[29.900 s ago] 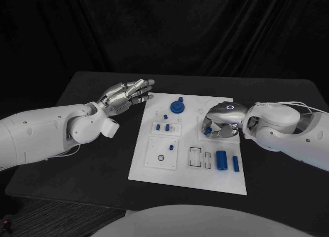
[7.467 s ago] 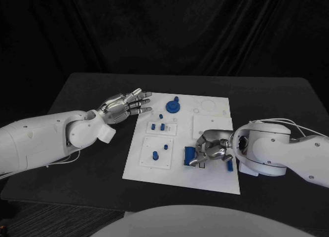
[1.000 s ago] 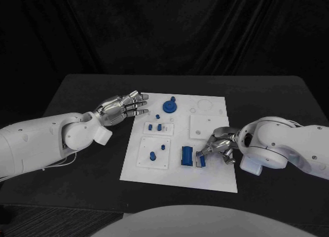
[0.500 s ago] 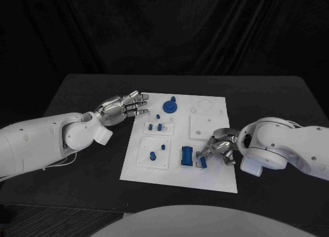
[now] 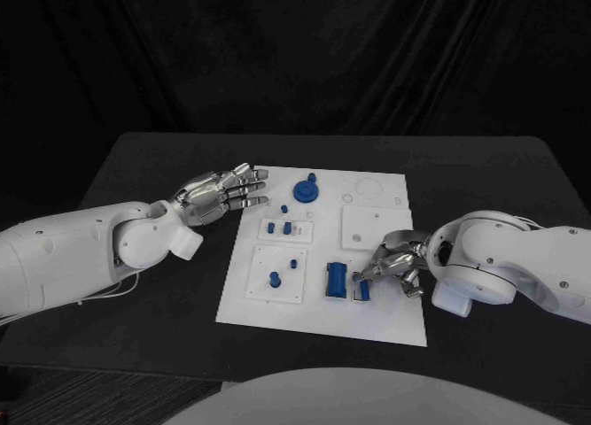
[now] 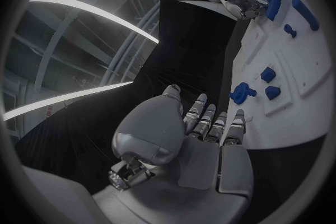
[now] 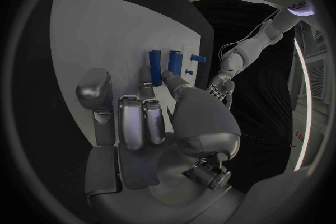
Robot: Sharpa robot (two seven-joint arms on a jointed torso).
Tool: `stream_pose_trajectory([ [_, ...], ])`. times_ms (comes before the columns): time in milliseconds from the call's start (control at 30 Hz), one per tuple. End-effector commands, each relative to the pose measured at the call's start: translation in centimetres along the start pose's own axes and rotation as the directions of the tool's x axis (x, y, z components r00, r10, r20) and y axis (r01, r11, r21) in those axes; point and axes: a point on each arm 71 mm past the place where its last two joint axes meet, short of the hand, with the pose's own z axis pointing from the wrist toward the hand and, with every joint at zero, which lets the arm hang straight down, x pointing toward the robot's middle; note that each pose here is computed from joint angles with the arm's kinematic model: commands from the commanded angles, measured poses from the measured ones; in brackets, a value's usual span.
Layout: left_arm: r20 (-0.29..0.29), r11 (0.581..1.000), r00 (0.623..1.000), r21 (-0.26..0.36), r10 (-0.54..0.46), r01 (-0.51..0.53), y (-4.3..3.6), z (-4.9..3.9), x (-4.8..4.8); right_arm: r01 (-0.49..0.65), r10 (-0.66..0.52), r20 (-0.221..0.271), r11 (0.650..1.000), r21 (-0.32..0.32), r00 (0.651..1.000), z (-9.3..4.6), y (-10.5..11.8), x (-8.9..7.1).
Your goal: Assemble the parts on the task board
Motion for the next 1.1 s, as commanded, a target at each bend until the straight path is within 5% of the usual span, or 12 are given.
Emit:
stream_pose_trajectory([
  [33, -0.02, 1.0, 1.0, 0.007, -0.009, 0.01, 0.05, 0.04, 0.19, -0.009, 0.009, 0.008, 1.0, 0.017, 1.0, 0.05, -0.1, 0.12],
  [1100, -0.023, 1.0, 1.0, -0.005, -0.012, 0.011, 0.19, 0.02, 0.21, 0.02, -0.019, -0.035, 1.0, 0.015, 0.999, -0.04, -0.14, 0.45],
])
